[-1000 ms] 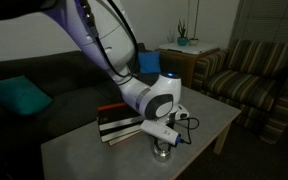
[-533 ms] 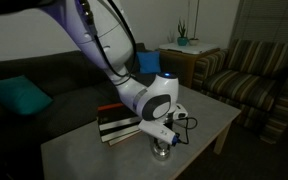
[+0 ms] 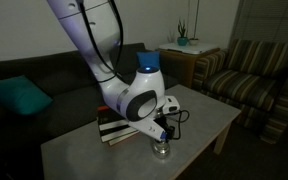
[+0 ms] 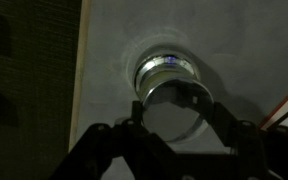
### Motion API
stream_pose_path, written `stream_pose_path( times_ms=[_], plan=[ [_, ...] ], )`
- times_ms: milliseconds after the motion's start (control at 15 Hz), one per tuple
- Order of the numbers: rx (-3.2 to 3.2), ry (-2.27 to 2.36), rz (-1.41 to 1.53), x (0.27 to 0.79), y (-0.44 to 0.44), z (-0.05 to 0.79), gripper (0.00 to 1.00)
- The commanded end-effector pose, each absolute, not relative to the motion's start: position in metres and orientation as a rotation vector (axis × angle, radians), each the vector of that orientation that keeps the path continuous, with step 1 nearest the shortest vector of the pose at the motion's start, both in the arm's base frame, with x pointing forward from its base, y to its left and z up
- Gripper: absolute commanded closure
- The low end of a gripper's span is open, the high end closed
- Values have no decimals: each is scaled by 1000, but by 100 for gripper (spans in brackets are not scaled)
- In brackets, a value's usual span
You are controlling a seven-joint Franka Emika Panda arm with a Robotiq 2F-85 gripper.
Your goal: Put the lid of the silver thing on the table
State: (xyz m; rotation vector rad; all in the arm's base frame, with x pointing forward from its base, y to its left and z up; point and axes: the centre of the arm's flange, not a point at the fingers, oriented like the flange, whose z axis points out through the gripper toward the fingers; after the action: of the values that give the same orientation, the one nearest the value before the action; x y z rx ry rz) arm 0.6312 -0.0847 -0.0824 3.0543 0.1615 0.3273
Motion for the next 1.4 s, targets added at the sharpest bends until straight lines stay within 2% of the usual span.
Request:
stream_pose_path(
  times_ms=[0,667,733,933,1000,1333],
  plan=[
    [3034,156,286,601,-74,-51,56],
    [3173,598,176,576,-17,-67,56],
    [3160,512,228,588,-11,-73,31],
    [3167,556,213,583,-10,-75,31],
    [3166,558,213,583,-11,-75,56],
    [3213,588,20,602,2,-105,56]
  ],
)
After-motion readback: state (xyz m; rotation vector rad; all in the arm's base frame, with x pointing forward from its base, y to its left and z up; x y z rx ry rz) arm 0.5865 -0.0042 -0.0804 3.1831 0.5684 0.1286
